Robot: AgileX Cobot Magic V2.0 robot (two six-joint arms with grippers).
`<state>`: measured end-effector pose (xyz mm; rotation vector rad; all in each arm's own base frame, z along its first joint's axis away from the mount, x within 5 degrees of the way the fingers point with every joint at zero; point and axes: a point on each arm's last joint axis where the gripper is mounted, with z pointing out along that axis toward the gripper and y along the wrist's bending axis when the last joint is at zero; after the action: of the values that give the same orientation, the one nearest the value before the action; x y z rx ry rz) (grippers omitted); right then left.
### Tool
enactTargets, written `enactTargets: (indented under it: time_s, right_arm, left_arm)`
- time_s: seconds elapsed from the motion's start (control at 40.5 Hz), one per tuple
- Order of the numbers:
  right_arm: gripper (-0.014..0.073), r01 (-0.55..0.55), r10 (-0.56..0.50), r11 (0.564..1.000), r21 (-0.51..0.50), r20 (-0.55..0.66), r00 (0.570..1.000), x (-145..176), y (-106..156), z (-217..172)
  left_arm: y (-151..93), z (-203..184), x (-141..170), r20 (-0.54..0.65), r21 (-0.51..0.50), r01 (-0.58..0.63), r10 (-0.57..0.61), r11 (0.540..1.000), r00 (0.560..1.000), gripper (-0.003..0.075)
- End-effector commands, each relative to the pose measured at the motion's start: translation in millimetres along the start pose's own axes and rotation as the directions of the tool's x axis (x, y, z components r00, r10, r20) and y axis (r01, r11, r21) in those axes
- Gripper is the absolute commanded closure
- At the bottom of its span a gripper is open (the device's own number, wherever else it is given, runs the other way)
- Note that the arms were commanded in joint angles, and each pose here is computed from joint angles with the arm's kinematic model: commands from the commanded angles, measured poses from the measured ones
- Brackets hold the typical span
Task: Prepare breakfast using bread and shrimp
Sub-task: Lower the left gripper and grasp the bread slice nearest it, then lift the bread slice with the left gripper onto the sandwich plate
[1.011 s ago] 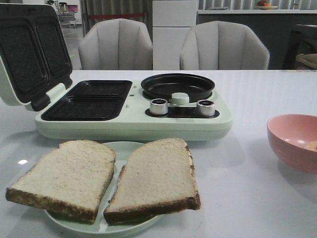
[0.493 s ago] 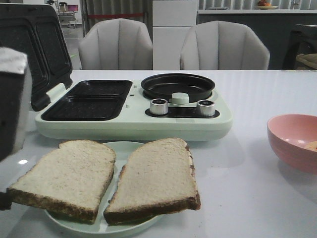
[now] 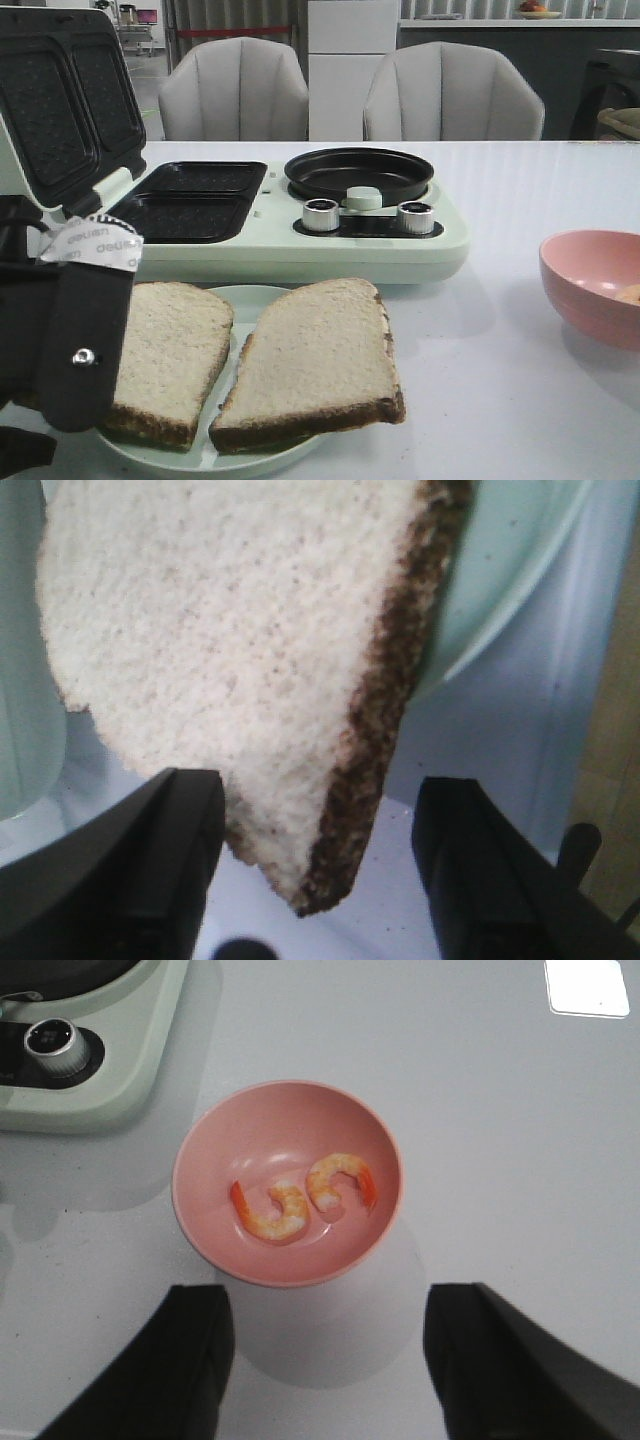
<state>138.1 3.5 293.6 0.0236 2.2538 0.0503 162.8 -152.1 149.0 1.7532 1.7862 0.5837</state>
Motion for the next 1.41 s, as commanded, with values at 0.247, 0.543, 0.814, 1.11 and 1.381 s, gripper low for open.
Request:
enactTargets:
  time_s: [0.247, 0.543, 0.814, 1.11, 1.381]
  right_arm:
    - [0.0069, 0.004, -0.004, 1.0, 0.0, 0.104, 0.995, -16, 0, -6]
    - [0.0069, 0.004, -0.004, 1.0, 0.0, 0.104, 0.995, -16, 0, -6]
    - [0.0069, 0.004, -0.004, 1.0, 0.0, 0.104, 0.995, -16, 0, -6]
    - [0.0069, 0.004, -0.004, 1.0, 0.0, 0.104, 0.995, -16, 0, -6]
    - [0.0069, 0.004, -0.004, 1.0, 0.0, 0.104, 0.995, -16, 0, -6]
  left_arm:
    - [10, -3, -3, -0.01, -0.07, 0.019, -0.019, 0.997, 1.0, 0.0544]
    - [22, -25, -3, 0.006, -0.173, 0.052, -0.052, 0.984, 0.999, 0.0621]
    - [58, -73, -1, 0.11, -0.389, 0.149, -0.115, 0.909, 0.987, 0.0621]
    - [110, -101, -16, 0.235, -0.51, 0.246, -0.141, 0.824, 0.962, 0.0621]
    - [187, -74, -23, 0.252, -0.524, 0.326, -0.222, 0.787, 0.942, 0.0621]
